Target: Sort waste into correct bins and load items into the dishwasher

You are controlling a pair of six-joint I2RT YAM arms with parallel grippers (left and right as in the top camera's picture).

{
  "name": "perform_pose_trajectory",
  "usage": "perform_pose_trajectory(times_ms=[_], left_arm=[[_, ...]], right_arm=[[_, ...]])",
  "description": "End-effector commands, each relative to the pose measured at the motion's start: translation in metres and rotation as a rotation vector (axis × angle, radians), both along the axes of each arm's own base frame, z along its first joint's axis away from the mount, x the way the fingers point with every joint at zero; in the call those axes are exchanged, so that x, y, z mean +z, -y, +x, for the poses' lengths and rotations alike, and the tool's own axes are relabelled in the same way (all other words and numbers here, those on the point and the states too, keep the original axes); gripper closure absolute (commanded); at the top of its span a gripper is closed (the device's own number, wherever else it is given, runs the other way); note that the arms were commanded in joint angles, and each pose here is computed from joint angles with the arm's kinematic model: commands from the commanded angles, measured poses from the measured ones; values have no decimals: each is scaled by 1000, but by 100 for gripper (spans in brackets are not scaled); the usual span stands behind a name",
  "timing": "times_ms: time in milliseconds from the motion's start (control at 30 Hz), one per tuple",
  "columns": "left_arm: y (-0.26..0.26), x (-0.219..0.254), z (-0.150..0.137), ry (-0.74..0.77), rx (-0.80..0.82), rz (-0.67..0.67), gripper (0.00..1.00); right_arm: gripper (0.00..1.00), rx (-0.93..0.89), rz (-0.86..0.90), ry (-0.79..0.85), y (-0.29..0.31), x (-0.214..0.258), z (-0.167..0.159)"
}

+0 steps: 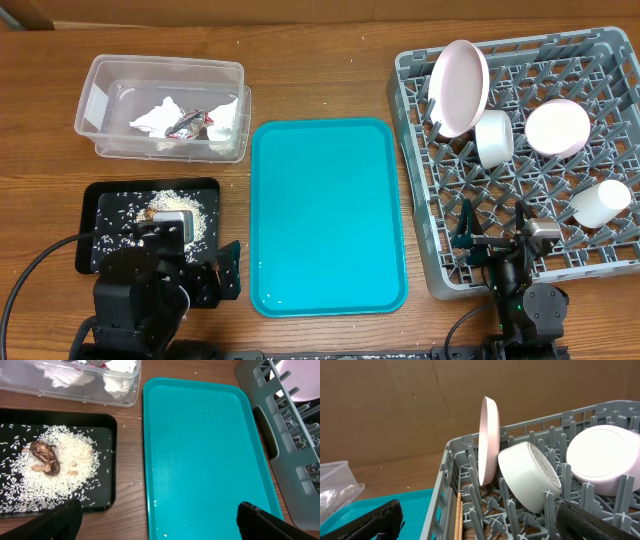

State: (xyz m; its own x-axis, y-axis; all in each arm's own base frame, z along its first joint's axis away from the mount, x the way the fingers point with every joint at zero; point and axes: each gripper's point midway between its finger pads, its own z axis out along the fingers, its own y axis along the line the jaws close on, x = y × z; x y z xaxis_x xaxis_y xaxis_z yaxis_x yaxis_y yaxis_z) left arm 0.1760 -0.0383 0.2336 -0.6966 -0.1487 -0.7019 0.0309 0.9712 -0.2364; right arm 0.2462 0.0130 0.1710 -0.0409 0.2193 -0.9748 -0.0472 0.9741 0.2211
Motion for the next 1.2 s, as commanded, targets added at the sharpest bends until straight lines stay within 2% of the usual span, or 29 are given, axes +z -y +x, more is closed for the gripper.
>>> perform_pose_trajectory(times_ms=[0, 167, 433, 633, 800, 867, 1000, 1167], left_arm=[[-6, -4, -3, 16, 8, 38, 0], [-15, -6, 2, 123, 51, 63, 0], [-18, -33, 32, 395, 96, 41, 0], [-6, -32, 57, 675, 27, 50, 0], [1, -26, 66, 861, -18, 86, 0], [3, -35, 67, 867, -26, 77, 0], [2, -78, 67, 692, -40, 94, 0], [0, -77, 67, 698, -30, 98, 0]], right_arm=[[0, -5, 0, 9, 0, 0, 0], [0, -5, 0, 9, 0, 0, 0], [0, -5, 0, 9, 0, 0, 0], [0, -5, 0, 9, 0, 0, 0], [0, -5, 0, 9, 0, 0, 0], [0, -5, -1, 9, 0, 0, 0], [0, -5, 0, 9, 0, 0, 0], [0, -5, 0, 8, 0, -1, 0]])
